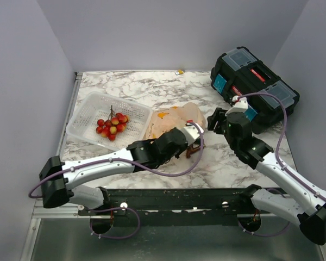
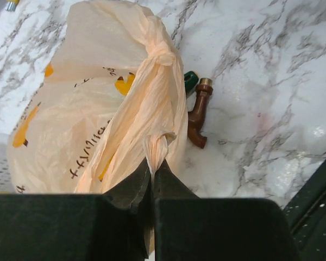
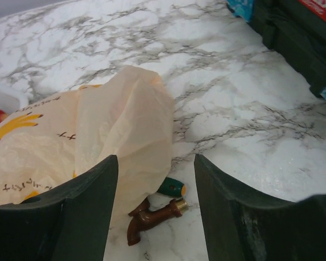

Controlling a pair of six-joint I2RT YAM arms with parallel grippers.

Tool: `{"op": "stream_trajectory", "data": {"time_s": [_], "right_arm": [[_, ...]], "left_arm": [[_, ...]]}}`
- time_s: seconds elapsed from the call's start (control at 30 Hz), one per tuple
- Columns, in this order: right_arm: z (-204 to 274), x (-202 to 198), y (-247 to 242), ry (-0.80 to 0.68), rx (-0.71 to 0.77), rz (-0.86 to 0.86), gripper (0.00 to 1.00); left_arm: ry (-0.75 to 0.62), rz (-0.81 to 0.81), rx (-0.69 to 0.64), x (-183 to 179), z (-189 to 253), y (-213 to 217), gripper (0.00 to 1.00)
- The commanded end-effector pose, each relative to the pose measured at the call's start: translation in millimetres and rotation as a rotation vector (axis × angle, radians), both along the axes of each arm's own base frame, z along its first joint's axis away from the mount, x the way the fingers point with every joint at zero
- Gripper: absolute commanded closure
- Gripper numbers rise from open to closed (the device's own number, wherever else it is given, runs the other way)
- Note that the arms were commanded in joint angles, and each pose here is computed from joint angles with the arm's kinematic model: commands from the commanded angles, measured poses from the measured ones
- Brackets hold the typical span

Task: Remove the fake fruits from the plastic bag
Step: Untie the plastic bag at the center of the board.

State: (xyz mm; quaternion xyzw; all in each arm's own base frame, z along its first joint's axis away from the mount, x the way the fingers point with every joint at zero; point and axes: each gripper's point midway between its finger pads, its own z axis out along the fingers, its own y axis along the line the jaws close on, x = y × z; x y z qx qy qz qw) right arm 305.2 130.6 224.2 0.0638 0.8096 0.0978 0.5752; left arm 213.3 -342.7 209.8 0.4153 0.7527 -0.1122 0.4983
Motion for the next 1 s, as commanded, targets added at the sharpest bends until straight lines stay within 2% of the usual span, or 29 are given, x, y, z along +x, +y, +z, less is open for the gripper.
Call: {"op": "stream_trajectory", "data": {"time_s": [0.0,0.2,0.3,0.47,0.67,0.97], "right_arm": [[14,-7,47,-0.049,0.025,0.291,0.36],[31,-26,109,-0.06,0.049,0.674,0.29],[28,-38,131,-0.049,-0.008,0.8,0.23],[15,-41,140,-0.025,-0.199,0.875,0.13],[-4,-37,137,0.073,-0.352,0.927,0.09],[-23,-57,142,0.15,-0.415,0.96,0.08]], "left_arm": [[0.121,0.061,-0.253,-22,7,6,1.0],[0.153,0.11,-0.435,-31,22,26,1.0],[0.163,0.121,-0.497,-34,25,30,1.0],[0.166,0.114,-0.55,-38,25,35,1.0],[0.163,0.109,-0.566,-39,26,37,1.0],[0.159,0.114,-0.606,-41,32,43,1.0]]}}
